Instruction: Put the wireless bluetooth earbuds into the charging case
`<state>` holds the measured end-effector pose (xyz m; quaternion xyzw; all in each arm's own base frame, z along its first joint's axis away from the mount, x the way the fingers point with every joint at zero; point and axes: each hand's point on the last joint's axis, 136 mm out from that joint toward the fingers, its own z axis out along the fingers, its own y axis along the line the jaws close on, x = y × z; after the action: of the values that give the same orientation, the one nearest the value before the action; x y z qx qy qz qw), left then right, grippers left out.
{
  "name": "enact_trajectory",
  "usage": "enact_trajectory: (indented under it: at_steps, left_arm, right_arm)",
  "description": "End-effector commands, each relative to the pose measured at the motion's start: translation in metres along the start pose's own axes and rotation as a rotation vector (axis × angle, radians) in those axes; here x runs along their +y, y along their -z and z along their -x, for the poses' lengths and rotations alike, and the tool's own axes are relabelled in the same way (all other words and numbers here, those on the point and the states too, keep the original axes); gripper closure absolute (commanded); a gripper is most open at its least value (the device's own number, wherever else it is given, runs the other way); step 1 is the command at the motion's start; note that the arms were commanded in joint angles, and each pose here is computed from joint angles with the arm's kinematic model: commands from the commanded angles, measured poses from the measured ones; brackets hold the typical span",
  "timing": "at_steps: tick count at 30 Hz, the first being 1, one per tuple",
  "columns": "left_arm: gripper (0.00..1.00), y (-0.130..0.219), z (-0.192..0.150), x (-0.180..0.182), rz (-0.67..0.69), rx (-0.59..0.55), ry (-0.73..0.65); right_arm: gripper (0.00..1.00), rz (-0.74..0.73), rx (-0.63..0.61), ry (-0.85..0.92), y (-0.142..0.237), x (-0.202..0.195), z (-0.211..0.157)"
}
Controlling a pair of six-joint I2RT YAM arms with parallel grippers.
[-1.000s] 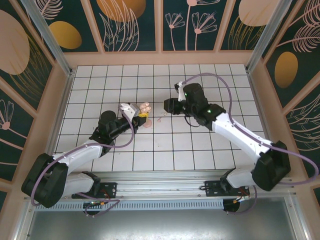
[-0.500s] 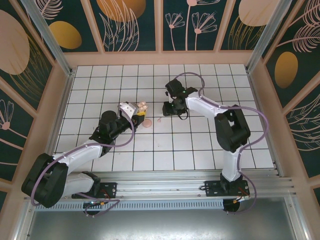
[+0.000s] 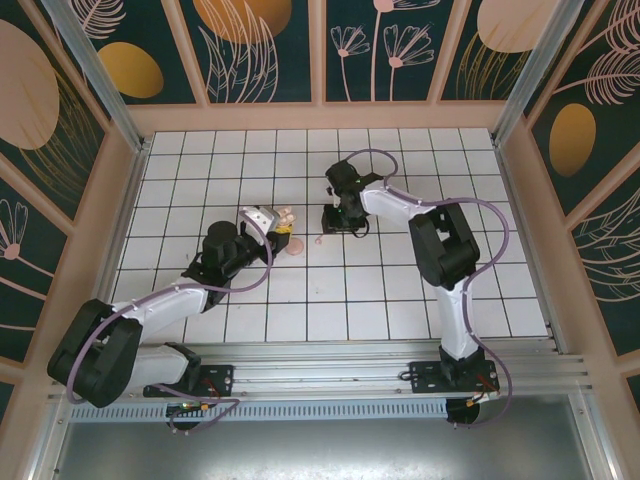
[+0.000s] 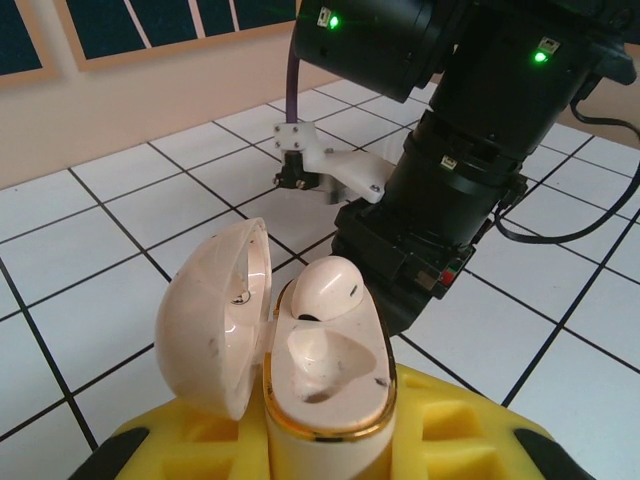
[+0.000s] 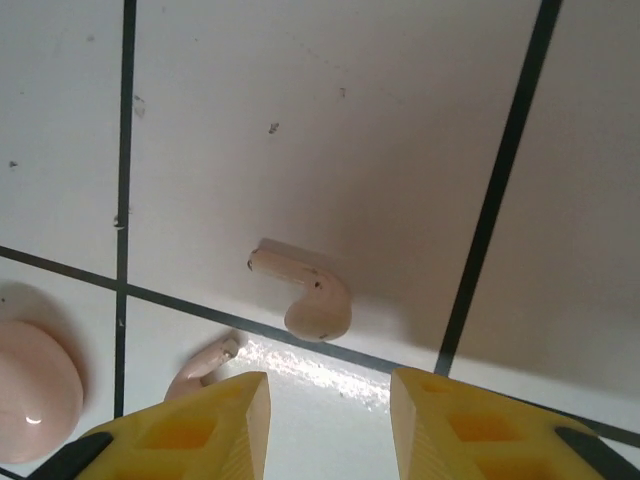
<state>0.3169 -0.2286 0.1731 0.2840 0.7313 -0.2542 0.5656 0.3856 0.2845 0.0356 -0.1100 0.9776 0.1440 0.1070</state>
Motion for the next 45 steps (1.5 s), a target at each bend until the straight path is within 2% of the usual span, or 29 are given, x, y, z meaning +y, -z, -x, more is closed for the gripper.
enact_trajectory:
  at_steps: [1,11,25,29,35,40,45]
  left_arm:
    - [0.82,-0.004,0.015,-0.002,-0.013,-0.032,-0.007]
    - [0.82,-0.006,0.015,-0.001,-0.012,-0.027,-0.008]
    - [0.82,-0.006,0.012,0.001,0.0,-0.017,-0.01]
    - [0.82,-0.006,0.012,0.002,0.005,-0.015,-0.014]
    - [0.82,-0.004,0.014,0.002,0.005,-0.02,-0.014]
    - [0.82,-0.004,0.016,0.001,0.001,-0.024,-0.015]
    - [0.82,-0.004,0.017,0.0,-0.003,-0.026,-0.013]
  right_arm:
    - [0.63,0.031,-0.019,0.007,-0.002,0.004,0.014]
    - [0.64,0.035,-0.006,0.01,-0.017,0.002,0.019]
    - [0.75,-0.006,-0.001,0.015,-0.018,-0.006,0.014]
    - [0.77,-0.006,-0.03,0.034,-0.007,-0.005,0.016]
    - [0.78,0.009,-0.113,0.105,0.028,-0.001,0.015]
    - [0.79,0.011,-0.162,0.186,0.055,-0.006,-0.005]
    - [0.79,0.075,-0.183,0.337,0.08,0.002,-0.035]
